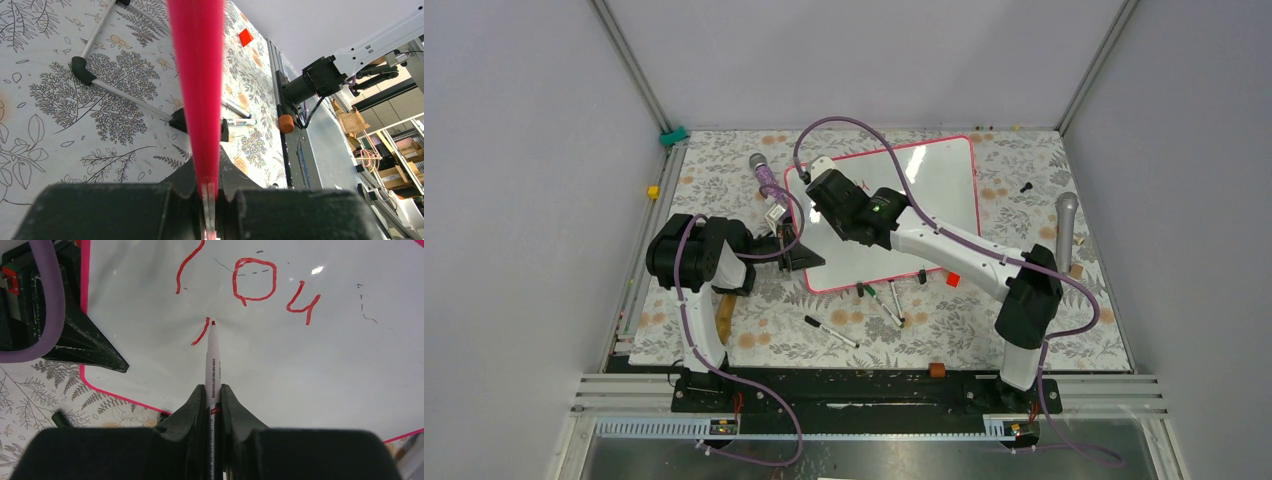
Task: Write a sentence on the whiteboard
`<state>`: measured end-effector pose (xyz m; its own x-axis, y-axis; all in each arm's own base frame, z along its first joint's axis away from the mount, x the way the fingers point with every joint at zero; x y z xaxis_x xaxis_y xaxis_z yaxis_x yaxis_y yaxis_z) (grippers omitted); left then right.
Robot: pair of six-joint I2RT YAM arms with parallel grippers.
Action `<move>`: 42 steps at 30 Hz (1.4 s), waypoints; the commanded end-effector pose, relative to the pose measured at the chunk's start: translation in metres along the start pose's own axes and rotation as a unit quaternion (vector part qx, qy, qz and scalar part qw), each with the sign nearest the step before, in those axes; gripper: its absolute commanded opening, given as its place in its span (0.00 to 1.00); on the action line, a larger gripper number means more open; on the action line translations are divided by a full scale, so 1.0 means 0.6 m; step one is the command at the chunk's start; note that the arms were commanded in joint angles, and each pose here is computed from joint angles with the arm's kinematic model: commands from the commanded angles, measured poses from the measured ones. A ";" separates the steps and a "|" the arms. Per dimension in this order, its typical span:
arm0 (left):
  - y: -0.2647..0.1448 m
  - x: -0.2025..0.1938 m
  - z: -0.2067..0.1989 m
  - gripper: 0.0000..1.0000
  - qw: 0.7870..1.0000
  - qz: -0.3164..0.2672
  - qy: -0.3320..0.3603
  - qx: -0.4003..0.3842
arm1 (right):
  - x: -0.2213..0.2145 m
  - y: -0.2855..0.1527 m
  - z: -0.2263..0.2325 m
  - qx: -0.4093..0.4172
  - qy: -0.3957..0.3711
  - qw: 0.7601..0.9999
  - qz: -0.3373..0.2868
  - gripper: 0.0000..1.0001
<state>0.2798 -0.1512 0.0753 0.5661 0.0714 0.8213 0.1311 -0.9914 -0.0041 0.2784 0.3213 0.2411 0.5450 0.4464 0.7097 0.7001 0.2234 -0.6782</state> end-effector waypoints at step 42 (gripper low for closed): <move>0.005 -0.023 0.004 0.00 1.000 0.020 0.010 -0.022 | 0.011 0.012 -0.029 -0.040 0.014 0.999 -0.010 0.00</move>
<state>0.2807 -0.1514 0.0750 0.5689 0.0693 0.8195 0.1262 -0.9920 -0.0037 0.2823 0.3225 0.2340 0.5542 0.4527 0.6985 0.6960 0.2083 -0.6872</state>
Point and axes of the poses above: each gripper's point midway between its finger pads, its own y axis out along the fingers, its own z axis along the line the jaws close on, x = y × z, the point moved 6 cm from there along -y, back along the fingers, and after that the axes turned 8 degrees about y, right-handed, at the moved point
